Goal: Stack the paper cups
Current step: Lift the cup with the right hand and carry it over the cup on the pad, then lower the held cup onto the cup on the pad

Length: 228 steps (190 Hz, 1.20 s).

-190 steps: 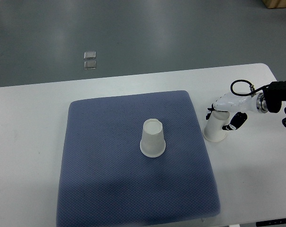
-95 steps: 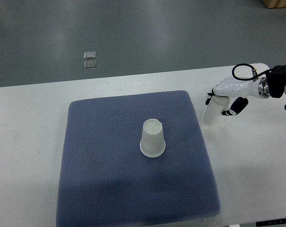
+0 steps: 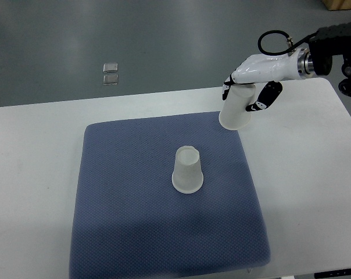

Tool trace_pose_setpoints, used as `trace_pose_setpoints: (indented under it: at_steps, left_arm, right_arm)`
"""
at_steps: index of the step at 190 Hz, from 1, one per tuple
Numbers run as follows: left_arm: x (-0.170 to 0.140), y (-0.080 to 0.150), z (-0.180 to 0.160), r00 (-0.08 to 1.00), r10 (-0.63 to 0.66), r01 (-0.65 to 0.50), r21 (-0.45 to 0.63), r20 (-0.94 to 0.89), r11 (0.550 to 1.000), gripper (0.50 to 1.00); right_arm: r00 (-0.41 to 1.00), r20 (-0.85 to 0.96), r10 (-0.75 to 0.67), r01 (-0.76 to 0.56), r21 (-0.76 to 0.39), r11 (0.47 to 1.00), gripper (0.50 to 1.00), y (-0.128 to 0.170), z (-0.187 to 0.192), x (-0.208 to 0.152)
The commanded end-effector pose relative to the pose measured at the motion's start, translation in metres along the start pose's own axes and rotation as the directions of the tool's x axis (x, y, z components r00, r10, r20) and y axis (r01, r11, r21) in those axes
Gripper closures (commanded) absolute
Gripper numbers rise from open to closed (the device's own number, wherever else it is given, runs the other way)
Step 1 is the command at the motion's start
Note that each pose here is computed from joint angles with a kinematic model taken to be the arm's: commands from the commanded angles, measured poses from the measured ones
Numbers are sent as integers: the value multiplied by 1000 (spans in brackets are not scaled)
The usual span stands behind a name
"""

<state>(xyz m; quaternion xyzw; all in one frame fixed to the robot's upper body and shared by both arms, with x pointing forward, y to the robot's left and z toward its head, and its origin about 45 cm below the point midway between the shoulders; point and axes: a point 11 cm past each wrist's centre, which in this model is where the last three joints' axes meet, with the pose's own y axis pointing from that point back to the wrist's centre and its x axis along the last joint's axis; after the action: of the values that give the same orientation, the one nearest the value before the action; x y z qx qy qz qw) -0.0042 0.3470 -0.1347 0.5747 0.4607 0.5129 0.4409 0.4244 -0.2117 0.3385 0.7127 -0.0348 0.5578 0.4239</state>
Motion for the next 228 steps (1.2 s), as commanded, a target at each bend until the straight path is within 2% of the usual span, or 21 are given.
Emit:
trace_pose_setpoints:
  at_steps: [1,43,83,119,228]
  left_arm:
    - [0,0,0,1000,0,0,0,-1,1000,500]
    - [0,0,0,1000,0,0,0,-1,1000,500]
    - [0,0,0,1000,0,0,0,-1,1000,500]
    - [0,0,0,1000,0,0,0,-1,1000,500]
    - [0,0,0,1000,0,0,0,-1,1000,500]
  right_arm:
    - [1000,-22,-3,4,52,999,891,0,-20,21]
    - [1000,13,-5,3,140,990,889,-9,-50,48]
    - [997,27,-71,62,239,969,887,-17,-82,50]
    - [997,14,-80,73,283,956,887,-34,-101,48]
    - [993,59,-104,85,269,959,887,-46,-91,24]
